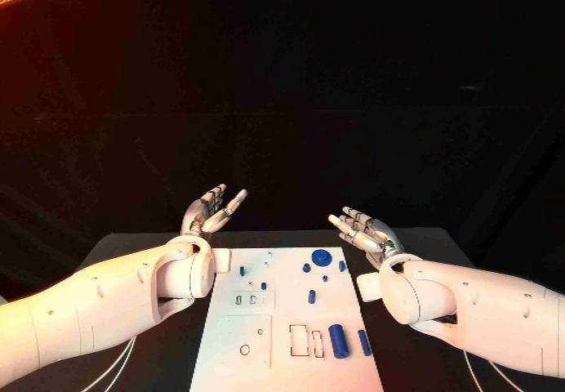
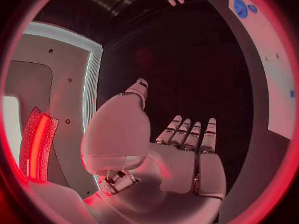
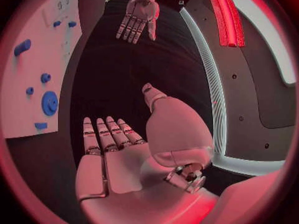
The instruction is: Assemble the parts on the task board
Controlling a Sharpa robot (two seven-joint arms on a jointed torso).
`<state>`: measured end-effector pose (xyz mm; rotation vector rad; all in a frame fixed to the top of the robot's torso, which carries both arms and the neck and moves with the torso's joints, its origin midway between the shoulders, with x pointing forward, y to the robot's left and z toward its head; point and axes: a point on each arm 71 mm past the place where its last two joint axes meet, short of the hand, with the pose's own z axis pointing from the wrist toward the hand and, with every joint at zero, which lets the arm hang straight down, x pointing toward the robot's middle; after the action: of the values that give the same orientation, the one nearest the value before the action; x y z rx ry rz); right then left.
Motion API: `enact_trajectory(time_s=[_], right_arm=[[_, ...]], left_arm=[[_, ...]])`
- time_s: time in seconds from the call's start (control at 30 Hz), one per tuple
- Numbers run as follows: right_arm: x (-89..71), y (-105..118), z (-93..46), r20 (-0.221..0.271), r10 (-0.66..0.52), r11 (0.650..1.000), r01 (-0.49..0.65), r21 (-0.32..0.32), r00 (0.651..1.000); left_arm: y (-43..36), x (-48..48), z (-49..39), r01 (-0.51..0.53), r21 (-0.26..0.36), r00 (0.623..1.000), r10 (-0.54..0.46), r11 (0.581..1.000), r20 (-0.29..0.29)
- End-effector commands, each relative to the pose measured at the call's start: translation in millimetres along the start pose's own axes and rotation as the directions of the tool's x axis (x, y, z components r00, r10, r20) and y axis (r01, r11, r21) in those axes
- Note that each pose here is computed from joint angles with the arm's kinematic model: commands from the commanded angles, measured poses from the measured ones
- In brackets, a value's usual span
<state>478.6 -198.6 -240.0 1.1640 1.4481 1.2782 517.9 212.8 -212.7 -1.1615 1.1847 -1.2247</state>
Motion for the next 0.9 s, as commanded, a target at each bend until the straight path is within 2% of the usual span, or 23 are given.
enact_trajectory(time_s=[0.03,0.13,0.27,0.3,0.4,0.57,0.7,0.73,0.77,0.9], right_arm=[[10.3,-2.0,1.4,-0.179,0.015,0.999,-0.008,0.041,0.984],[10.1,-3.2,2.5,-0.211,0.01,0.998,0.001,0.055,0.977],[10.0,-3.8,2.9,-0.226,0.008,0.998,0.006,0.061,0.974],[-14.7,29.4,14.3,-0.14,-0.482,0.868,0.45,-0.209,0.865],[-15.9,39.7,16.9,-0.107,-0.582,0.798,0.541,-0.266,0.806],[-16.1,54.6,21.2,-0.065,-0.706,0.683,0.654,-0.324,0.705],[-14.4,63.8,23.7,-0.041,-0.787,0.588,0.729,-0.351,0.615],[-13.3,66.5,24.3,-0.031,-0.811,0.554,0.751,-0.358,0.584],[-12.6,67.8,24.7,-0.026,-0.823,0.538,0.762,-0.361,0.568],[-8.0,74.8,27.6,-0.003,-0.887,0.43,0.823,-0.371,0.463]], left_arm=[[-2.1,5.0,0.9,0.039,0.017,0.998,-0.038,0.999,-0.059],[-2.1,5.0,0.9,0.039,0.017,0.998,-0.038,0.999,-0.059],[-2.1,5.0,0.9,0.039,0.017,0.998,-0.038,0.999,-0.059],[-16.0,-17.2,-14.7,0.048,0.038,0.996,-0.045,0.998,-0.076],[-22.2,-18.9,-19.4,0.052,0.048,0.994,-0.047,0.998,-0.094],[-32.3,-19.4,-27.2,0.055,0.065,0.991,-0.046,0.996,-0.127],[-38.3,-19.0,-32.7,0.061,0.068,0.987,-0.051,0.996,-0.149],[-39.8,-18.8,-34.7,0.064,0.067,0.986,-0.053,0.996,-0.156],[-40.6,-18.8,-35.8,0.066,0.067,0.986,-0.055,0.996,-0.16],[-44.8,-18.2,-42.6,0.077,0.062,0.981,-0.065,0.995,-0.183]])
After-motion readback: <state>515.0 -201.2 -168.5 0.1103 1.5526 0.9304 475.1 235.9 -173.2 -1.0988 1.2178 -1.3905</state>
